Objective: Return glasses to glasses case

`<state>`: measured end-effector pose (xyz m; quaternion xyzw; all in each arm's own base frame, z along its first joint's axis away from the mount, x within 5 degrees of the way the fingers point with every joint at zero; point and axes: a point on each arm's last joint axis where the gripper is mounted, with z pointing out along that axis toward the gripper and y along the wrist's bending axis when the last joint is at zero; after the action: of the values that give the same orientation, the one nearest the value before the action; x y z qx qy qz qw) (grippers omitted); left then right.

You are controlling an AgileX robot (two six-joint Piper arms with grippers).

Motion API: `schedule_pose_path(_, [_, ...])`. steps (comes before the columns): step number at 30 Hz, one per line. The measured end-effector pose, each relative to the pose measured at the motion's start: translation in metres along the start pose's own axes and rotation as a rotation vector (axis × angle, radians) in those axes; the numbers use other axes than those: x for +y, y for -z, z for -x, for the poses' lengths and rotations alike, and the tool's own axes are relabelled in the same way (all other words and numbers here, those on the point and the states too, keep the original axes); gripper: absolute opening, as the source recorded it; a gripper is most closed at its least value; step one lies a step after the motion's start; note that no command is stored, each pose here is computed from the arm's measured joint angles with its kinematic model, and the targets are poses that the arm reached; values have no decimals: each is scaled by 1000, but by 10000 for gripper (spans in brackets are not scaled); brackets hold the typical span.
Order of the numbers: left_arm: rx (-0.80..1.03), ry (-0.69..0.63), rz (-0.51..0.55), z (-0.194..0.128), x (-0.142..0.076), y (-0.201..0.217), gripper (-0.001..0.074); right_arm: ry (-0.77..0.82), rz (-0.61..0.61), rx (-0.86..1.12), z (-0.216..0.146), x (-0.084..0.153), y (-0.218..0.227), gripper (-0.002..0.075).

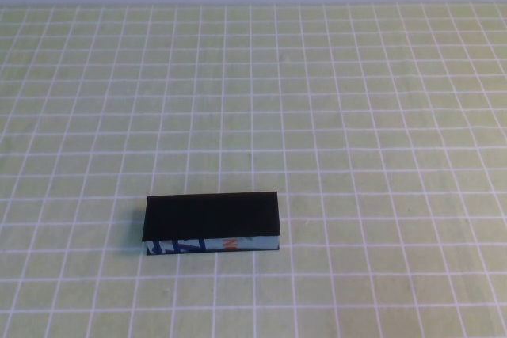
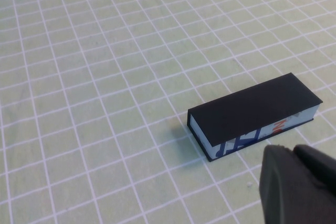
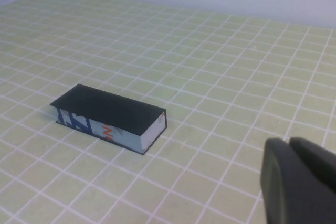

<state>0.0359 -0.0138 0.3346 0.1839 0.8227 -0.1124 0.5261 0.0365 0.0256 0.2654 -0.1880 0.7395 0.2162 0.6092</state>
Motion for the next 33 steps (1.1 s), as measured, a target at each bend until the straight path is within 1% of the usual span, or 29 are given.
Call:
schedule_pose_path(5, [2,0,0,0,0,0,-3,-5,0,35,-5,0,-1,-18])
schedule_pose_path(24, [7,-2,0,-1,0,0,-3,-5,1,37,-5,0,-1,-18])
schedule_pose_path(26, [0,-53,53,-3,4,1,-3,-7,1,39,-5,0,-1,-18])
schedule_pose_path(29, [-23,-121,181,-5,13,8,-3,-8,2,41,-5,0,-1,-18])
schedule_pose_path(31, [-45,-130,248,-7,17,15,-3,-8,1,42,-5,0,-1,-18])
schedule_pose_path(33, [-58,-128,288,-10,18,18,-3,-8,1,43,-5,0,-1,-18])
